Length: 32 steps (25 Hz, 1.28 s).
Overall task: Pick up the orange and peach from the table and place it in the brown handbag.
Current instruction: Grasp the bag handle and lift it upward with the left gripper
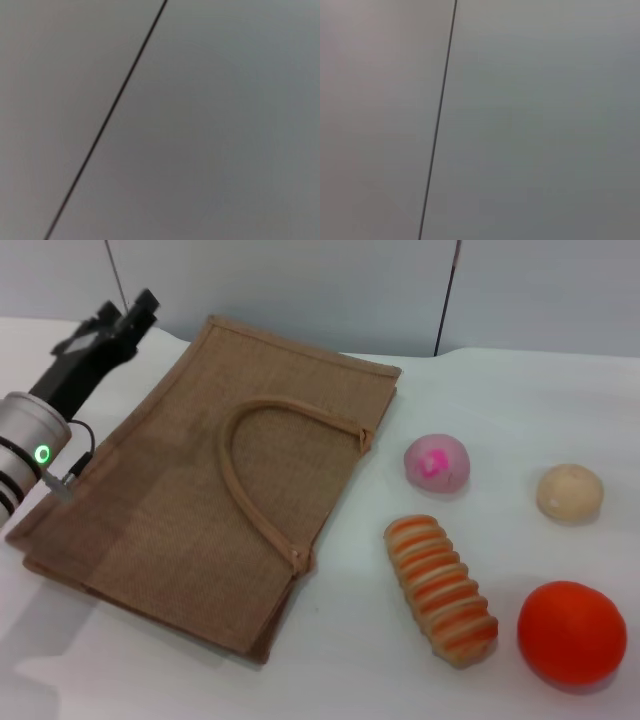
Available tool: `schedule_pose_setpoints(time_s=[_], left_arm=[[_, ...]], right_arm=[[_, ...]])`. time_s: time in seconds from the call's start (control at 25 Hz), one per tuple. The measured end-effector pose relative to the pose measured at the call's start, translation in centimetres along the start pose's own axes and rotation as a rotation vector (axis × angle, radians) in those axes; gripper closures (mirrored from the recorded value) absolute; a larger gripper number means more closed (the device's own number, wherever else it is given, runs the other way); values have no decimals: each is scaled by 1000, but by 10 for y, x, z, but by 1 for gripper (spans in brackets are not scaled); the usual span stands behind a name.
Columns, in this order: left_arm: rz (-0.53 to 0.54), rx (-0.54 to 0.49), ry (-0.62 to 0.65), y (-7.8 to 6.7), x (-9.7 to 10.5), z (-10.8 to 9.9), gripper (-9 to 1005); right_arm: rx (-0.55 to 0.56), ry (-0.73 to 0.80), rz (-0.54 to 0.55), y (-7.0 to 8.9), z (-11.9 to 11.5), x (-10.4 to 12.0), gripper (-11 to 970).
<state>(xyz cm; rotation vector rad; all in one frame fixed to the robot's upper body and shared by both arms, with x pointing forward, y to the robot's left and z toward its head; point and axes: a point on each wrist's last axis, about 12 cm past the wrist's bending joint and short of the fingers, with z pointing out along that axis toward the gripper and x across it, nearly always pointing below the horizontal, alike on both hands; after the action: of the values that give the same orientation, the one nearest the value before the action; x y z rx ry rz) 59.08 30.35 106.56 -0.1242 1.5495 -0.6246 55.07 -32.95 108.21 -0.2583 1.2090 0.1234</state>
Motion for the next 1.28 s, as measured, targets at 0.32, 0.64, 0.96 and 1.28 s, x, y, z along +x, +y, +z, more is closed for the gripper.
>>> schedule_pose_setpoints(time_s=[0.32, 0.64, 0.96, 1.28], left_arm=[[-47, 33, 282, 6, -18, 23, 328], [-16, 15, 545, 4, -36, 37, 328], [98, 6, 753, -8, -39, 52, 328], [159, 6, 856, -15, -40, 59, 327]], right_arm=[[2, 7, 0, 0, 0, 1, 201], [0, 6, 1, 0, 2, 1, 202], [0, 6, 1, 0, 2, 1, 202], [0, 6, 1, 0, 2, 1, 202]])
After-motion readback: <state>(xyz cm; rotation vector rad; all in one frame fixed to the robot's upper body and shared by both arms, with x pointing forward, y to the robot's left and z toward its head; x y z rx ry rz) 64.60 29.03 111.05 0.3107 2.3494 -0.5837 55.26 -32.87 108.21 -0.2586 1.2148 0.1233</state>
